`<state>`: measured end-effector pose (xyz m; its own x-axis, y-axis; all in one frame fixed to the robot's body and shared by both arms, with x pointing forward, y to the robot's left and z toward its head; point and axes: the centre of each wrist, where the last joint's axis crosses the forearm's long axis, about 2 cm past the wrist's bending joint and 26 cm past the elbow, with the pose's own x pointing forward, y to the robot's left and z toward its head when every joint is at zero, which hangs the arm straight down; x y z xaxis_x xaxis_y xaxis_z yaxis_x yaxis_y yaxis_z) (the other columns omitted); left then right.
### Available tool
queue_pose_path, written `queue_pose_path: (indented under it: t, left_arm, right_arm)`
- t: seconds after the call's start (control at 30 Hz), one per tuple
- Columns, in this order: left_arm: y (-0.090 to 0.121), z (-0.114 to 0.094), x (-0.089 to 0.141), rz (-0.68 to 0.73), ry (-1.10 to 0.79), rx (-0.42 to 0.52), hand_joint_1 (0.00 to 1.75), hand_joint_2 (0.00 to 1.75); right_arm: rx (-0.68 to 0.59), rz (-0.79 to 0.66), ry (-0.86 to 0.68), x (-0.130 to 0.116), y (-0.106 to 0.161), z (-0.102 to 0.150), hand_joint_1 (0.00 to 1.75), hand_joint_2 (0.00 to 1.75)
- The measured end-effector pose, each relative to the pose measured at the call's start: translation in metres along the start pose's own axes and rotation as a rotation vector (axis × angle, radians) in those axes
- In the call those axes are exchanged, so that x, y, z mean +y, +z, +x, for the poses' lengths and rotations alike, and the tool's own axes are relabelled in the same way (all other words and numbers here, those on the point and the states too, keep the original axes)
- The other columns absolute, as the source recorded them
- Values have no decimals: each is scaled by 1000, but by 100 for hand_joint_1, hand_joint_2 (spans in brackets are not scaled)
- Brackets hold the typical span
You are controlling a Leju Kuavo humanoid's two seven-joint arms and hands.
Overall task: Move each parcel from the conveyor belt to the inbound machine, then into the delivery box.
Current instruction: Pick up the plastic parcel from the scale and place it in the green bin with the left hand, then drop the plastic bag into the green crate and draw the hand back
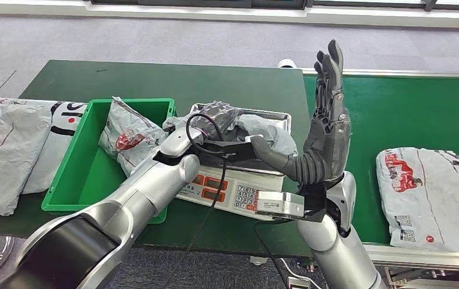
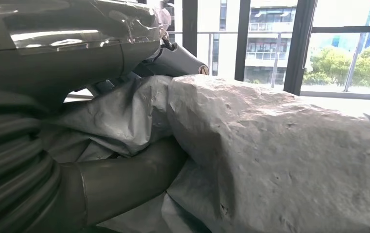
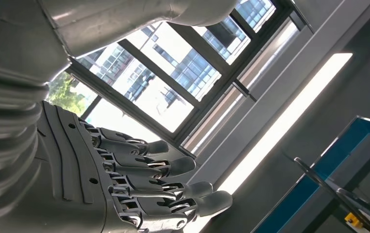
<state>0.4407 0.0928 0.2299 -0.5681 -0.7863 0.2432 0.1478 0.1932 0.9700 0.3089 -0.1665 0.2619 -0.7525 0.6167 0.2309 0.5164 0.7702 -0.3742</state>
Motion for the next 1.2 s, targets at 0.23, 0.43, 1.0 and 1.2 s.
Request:
queue_pose_path:
  t: [0.23,0.43,1.0,1.2]
  left_arm:
    - [0,0,0,17,12,-8,175,175]
    - [2,-7,9,228,31,16,175,175]
    - [46,-87,108,869,-493,235,175,175]
    - [64,-109,122,926,-500,303,175,175]
  right_arm:
    - [-2,0,3,0,0,0,0,175]
    - [3,-29,16,0,10,1,0,175]
    - [-4,-25,13,4,14,-4,0,175]
    - [-3,-17,10,7,14,-7,0,175]
